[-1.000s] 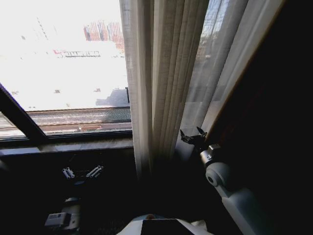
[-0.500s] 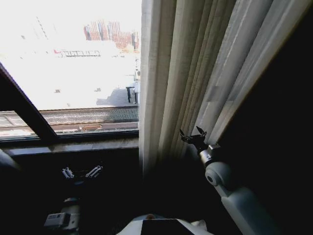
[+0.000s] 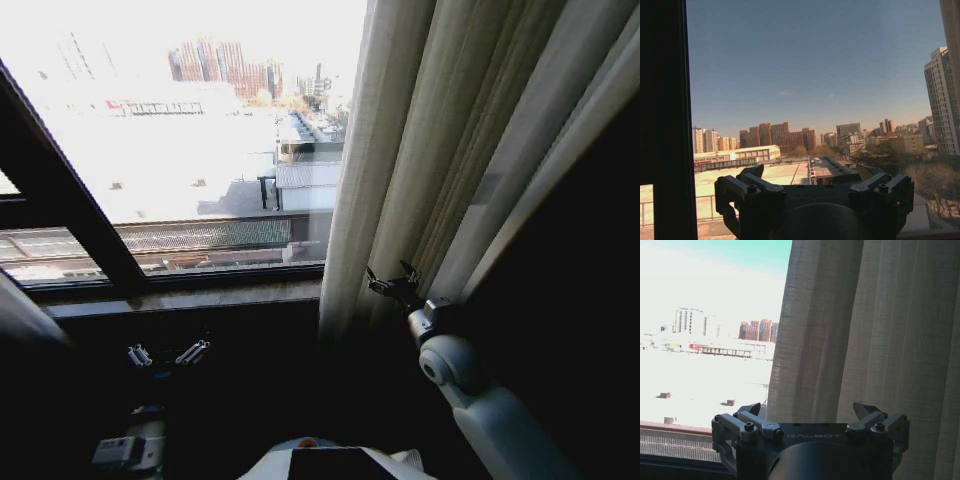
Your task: Open the curtains by pulling them apart, changing their state from closed to fully open.
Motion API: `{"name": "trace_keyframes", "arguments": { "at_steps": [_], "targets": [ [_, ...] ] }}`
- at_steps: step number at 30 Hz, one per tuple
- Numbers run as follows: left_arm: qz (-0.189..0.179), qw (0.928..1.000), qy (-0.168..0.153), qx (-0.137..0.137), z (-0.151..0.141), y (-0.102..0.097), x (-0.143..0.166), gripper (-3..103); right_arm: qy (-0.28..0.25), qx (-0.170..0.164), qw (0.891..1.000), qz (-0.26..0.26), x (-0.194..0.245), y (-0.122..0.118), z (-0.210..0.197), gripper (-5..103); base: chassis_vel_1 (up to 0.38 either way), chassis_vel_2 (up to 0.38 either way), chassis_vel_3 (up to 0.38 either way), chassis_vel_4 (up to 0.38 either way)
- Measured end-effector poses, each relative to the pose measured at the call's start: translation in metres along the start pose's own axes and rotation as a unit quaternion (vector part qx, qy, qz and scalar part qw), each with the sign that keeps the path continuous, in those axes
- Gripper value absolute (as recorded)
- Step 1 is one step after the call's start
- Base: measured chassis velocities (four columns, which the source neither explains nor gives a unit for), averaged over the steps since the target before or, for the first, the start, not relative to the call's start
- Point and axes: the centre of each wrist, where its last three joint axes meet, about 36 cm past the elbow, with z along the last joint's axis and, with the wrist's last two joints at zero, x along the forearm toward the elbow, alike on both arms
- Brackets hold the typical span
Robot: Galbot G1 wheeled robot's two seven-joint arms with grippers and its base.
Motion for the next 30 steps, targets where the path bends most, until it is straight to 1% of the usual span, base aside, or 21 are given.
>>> {"name": "trace_keyframes", "arguments": {
  "at_steps": [7,10,15,21,30],
  "targets": [
    [-0.003,1.0,0.0,-0.001,0.0,0.002,0.001,100,-0.004,-0.003,1.0,-0.012,0.004,0.004,0.0,100,0.162,0.174,-0.176,-0.171],
    [-0.005,1.0,0.002,-0.001,0.003,0.003,0.002,100,-0.009,-0.015,1.0,-0.025,0.006,0.009,0.001,100,0.064,0.068,-0.088,-0.079],
    [-0.007,1.0,0.004,0.001,0.006,0.002,0.005,100,-0.011,-0.023,0.999,-0.032,0.007,0.013,0.003,100,0.0,0.0,0.0,0.0],
    [-0.006,1.0,0.004,-0.001,0.007,0.003,0.005,100,-0.01,-0.019,0.999,-0.046,0.005,0.011,0.004,100,0.0,0.0,0.0,0.0],
    [-0.005,1.0,0.006,-0.004,0.01,0.005,0.006,100,-0.006,-0.025,0.999,-0.046,0.002,0.013,0.008,100,0.0,0.0,0.0,0.0]
  ]
}}
